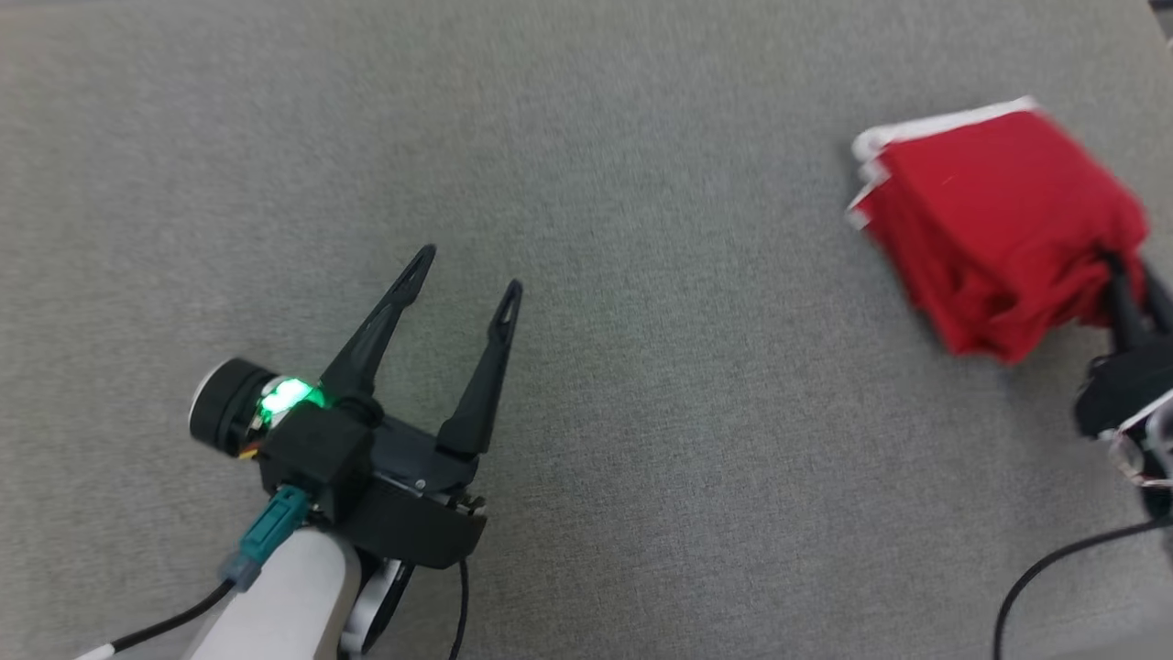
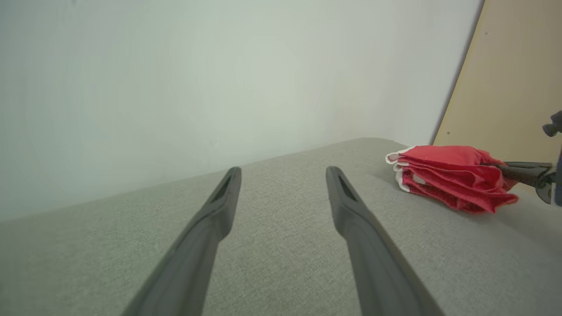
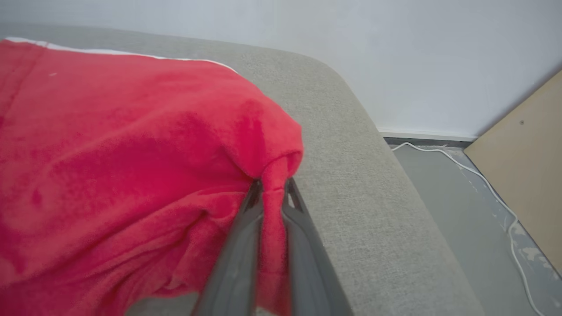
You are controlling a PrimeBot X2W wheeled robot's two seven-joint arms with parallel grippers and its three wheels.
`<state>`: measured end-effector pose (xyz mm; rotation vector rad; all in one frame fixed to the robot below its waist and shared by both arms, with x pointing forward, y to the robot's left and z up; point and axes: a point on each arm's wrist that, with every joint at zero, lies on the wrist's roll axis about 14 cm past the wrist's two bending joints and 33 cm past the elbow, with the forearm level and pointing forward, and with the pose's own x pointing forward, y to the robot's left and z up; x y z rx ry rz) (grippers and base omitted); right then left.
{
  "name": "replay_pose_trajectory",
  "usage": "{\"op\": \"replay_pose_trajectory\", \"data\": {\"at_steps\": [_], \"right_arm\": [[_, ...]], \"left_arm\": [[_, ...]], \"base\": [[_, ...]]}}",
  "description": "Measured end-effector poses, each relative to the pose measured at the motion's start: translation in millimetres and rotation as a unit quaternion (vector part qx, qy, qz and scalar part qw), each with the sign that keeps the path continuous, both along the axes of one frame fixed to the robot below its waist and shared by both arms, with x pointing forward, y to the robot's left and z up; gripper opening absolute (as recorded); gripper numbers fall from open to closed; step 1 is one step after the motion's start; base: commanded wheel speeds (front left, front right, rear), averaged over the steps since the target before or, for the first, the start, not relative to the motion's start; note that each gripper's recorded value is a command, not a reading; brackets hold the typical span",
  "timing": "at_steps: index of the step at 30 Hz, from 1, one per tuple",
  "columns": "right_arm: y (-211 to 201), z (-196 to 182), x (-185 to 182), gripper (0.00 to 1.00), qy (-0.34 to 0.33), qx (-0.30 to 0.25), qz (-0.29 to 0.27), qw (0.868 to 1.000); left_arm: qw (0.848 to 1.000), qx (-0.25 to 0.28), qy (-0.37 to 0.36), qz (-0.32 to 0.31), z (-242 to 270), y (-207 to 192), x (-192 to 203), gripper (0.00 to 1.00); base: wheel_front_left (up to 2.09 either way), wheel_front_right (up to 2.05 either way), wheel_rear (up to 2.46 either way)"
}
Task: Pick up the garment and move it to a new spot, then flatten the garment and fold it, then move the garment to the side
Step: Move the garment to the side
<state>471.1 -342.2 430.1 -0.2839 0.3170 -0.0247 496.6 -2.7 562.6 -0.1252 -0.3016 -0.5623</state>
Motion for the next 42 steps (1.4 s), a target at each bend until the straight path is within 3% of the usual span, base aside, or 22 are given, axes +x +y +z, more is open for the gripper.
{"op": "replay_pose_trajectory", "data": {"at_steps": [7,12,13,14,15,19,27,30,36,42], "right_arm": [[-62.1,-0.4,3.9,0.0,0.015,-0.041,-0.068,0.997],[-71.7,6.2,17.2,0.04,0.0,-0.053,-0.078,0.996],[-72.3,5.4,18.5,0.41,0.0,-0.053,-0.081,0.995],[-73.3,4.2,19.7,0.89,-0.001,-0.047,-0.089,0.995],[-72.8,1.8,20.3,1.0,0.001,-0.047,-0.09,0.995],[-79.4,-0.9,18.2,1.0,0.005,-0.046,-0.107,0.993],[-91.0,15.0,0.2,1.0,-0.044,0.006,-0.17,0.984],[-94.4,41.9,-3.1,1.0,-0.093,0.016,-0.18,0.979],[-62.3,80.9,-10.2,1.0,-0.174,0.033,-0.147,0.973],[5.8,104.2,-16.0,1.0,-0.23,0.064,-0.079,0.968]], "left_arm": [[0.999,-0.005,0.003,-0.033,-11.7,-17.3,6.6,1.0],[0.999,-0.003,0.001,-0.038,-14.2,-17.6,7.1,1.0],[0.999,-0.002,0.001,-0.038,-13.9,-16.7,6.8,1.0],[0.999,-0.002,0.0,-0.037,-13.2,-15.6,6.4,1.0],[0.999,-0.001,-0.001,-0.035,-12.5,-14.6,6.2,1.0],[0.999,-0.001,-0.005,-0.031,-9.8,-11.9,5.2,1.0],[1.0,-0.01,0.0,-0.008,-2.5,2.7,-3.5,1.0],[1.0,-0.01,0.002,0.006,1.1,9.8,-8.6,1.0],[0.999,-0.008,0.007,0.038,7.6,28.8,-19.2,1.0],[0.997,-0.012,0.008,0.078,16.1,53.7,-27.9,1.0]], "base": [[0.0,0.0,0.0],[0.0,0.0,0.0],[0.0,0.0,0.0],[0.0,0.0,0.0],[0.0,0.0,0.0],[0.0,0.0,0.0],[0.0,0.0,0.0],[0.0,0.0,0.0],[0.0,0.0,0.0],[0.0,0.0,0.0]]}}
